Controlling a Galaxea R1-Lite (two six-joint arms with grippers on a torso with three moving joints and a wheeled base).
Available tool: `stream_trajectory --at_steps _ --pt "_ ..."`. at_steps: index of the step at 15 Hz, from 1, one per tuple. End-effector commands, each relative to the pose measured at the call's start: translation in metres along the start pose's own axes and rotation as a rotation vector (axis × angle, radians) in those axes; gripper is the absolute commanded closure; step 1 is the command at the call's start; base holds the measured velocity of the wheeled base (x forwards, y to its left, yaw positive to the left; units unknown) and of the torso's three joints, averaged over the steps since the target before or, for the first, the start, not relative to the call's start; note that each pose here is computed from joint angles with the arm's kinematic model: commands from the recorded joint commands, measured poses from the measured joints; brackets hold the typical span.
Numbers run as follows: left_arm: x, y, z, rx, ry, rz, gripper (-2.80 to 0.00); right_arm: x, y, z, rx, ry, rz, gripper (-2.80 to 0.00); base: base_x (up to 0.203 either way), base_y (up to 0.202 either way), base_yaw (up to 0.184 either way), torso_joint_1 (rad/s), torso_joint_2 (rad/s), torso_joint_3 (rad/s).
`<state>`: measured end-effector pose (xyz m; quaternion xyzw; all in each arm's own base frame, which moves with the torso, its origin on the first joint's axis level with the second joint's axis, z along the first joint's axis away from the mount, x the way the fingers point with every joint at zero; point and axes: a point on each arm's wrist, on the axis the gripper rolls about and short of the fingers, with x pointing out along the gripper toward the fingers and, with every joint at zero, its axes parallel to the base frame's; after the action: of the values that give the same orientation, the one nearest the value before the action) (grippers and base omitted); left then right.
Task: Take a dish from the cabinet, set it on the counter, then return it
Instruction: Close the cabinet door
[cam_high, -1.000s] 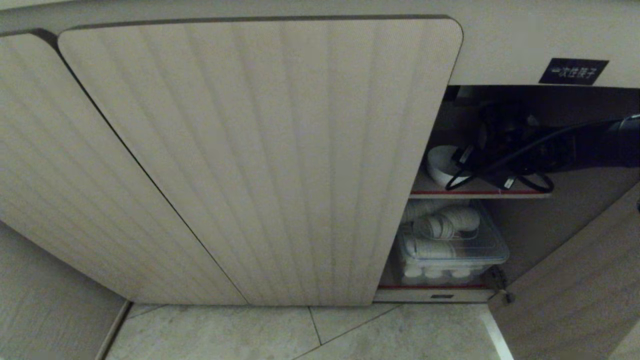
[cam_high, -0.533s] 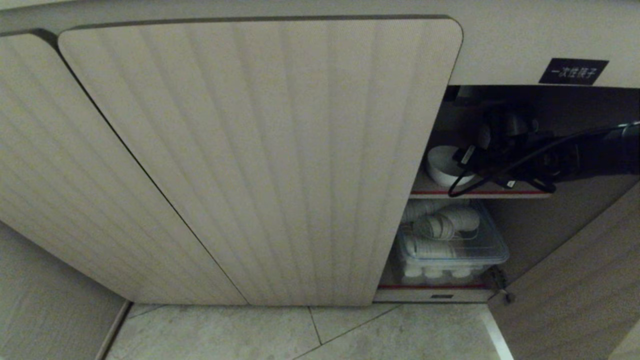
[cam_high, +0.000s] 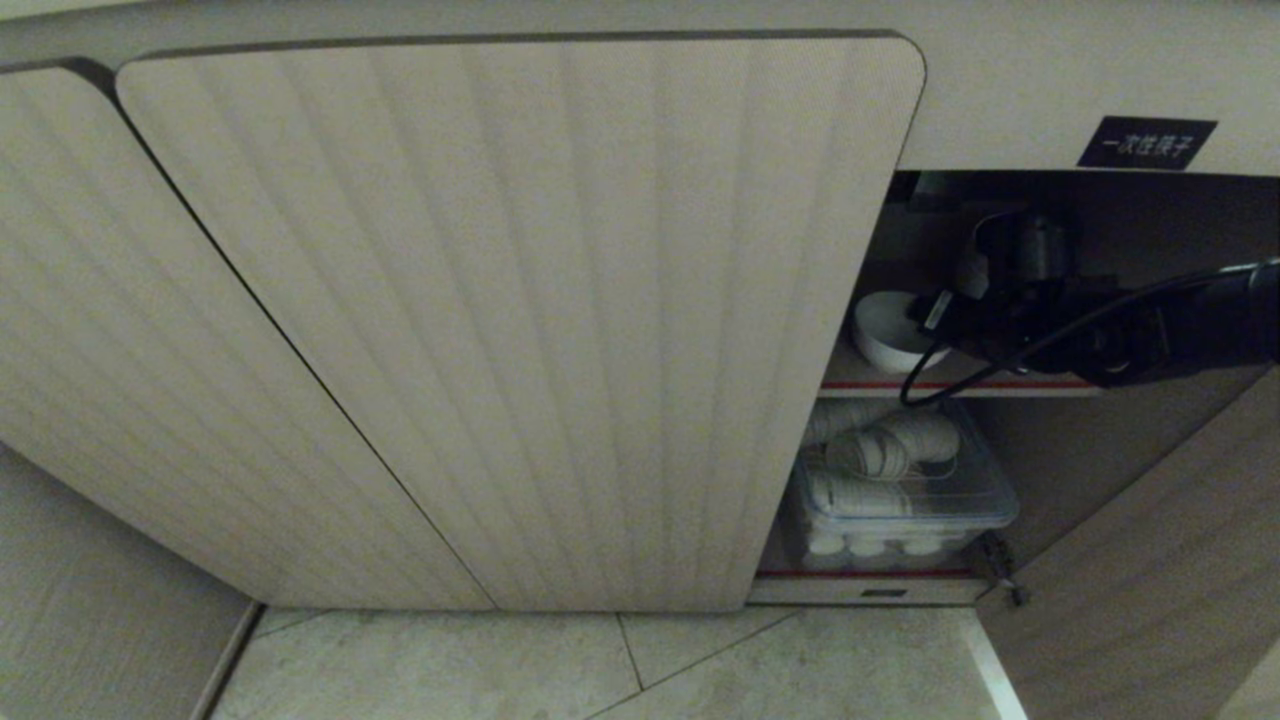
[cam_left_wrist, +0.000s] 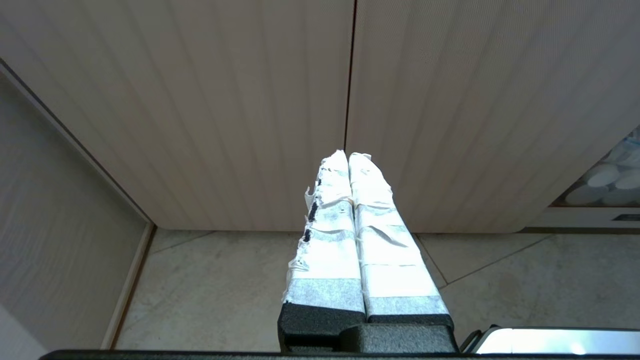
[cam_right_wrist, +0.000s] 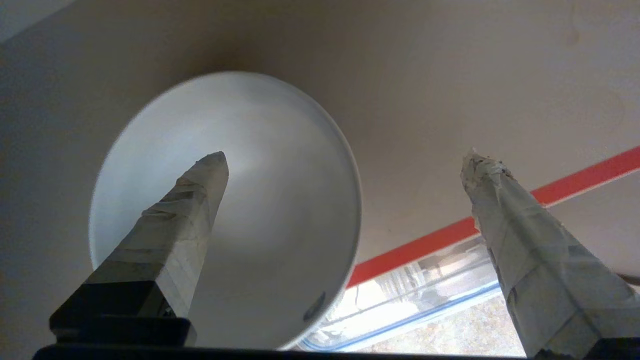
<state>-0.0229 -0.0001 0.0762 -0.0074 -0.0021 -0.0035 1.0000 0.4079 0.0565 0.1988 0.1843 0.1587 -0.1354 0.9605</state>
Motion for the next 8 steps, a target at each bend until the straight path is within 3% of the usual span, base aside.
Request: stream_trajectory --at_steps 1,4,5,6,8 --pt "0.0000 0.0000 0.0000 0.000 0.000 0.001 0.00 -0.0015 -0.0008 -0.0006 0.002 0.000 -0.002 -2.80 0.000 0.000 0.000 0.000 0.00 0.000" --pt "0.0000 0.0000 0.0000 0.000 0.000 0.001 0.00 -0.0035 -0.0005 0.0016 0.006 -0.007 0.002 -2.80 0.000 0.000 0.000 0.000 0.00 0.000" --pt "0.0000 0.0000 0.0000 0.000 0.000 0.000 0.00 -0.0040 -0.0003 0.0023 0.007 -0.010 0.004 -2.37 0.000 0.000 0.000 0.000 0.00 0.000" --pt "0.0000 0.0000 0.0000 0.000 0.000 0.001 0.00 -0.0044 -0.0004 0.0024 0.007 -0.010 0.004 0.00 0.000 0.000 0.000 0.000 0.00 0.000" --pt "0.0000 0.0000 0.0000 0.000 0.000 0.001 0.00 -0.0059 -0.0003 0.0038 0.008 -0.014 0.006 0.00 0.000 0.000 0.000 0.000 0.00 0.000"
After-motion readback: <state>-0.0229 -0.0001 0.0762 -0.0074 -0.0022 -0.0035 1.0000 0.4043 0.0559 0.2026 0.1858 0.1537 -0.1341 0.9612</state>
